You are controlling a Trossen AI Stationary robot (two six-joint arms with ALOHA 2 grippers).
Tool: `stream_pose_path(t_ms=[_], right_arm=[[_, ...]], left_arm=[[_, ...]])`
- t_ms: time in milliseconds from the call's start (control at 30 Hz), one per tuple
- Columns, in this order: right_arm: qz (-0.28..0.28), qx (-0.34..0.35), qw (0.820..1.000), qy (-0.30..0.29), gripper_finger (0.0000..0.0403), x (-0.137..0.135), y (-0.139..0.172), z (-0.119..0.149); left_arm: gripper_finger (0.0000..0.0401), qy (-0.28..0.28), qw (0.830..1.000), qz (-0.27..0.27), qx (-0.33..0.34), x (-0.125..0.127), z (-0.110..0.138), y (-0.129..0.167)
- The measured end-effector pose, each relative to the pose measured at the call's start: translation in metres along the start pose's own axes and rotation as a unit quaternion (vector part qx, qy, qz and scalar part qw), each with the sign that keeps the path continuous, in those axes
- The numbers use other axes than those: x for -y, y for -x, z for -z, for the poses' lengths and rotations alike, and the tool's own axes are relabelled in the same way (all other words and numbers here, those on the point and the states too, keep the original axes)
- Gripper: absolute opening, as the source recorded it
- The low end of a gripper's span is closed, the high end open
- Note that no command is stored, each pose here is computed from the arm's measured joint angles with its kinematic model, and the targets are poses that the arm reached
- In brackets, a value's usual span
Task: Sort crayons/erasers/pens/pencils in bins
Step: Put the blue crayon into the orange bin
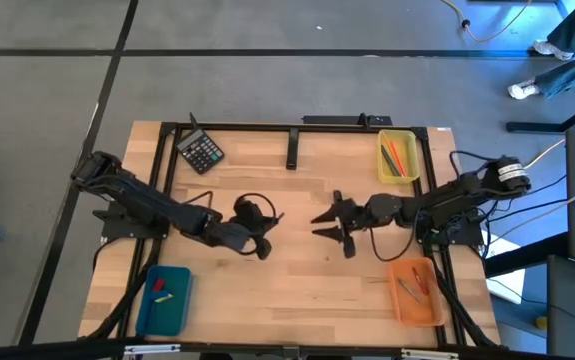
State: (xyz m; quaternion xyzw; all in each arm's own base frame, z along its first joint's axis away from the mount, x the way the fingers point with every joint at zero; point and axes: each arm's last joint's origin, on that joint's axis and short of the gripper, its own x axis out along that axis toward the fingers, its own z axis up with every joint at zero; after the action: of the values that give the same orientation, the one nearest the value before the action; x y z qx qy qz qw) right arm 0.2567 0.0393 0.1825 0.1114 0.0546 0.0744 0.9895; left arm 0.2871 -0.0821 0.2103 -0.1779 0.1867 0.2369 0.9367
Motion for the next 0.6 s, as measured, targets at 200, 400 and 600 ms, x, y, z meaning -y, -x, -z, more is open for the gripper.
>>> stream_pose_path(t_ms=[200, 400, 600], right_arm=[[-0.027, 0.044, 0.998, 0.038, 0.0212, 0.004, -0.015, -0.01], [-0.068, 0.06, 0.991, 0.099, 0.0244, 0.0, -0.045, -0.026], [-0.08, 0.071, 0.987, 0.123, 0.0225, -0.002, -0.068, -0.034]], left_arm=[[0.0017, -0.046, 0.994, 0.067, 0.077, 0.02, -0.013, 0.009], [0.0017, -0.067, 0.989, 0.083, 0.103, 0.025, -0.017, 0.013], [0.0017, -0.096, 0.985, 0.095, 0.106, 0.028, -0.016, 0.015]])
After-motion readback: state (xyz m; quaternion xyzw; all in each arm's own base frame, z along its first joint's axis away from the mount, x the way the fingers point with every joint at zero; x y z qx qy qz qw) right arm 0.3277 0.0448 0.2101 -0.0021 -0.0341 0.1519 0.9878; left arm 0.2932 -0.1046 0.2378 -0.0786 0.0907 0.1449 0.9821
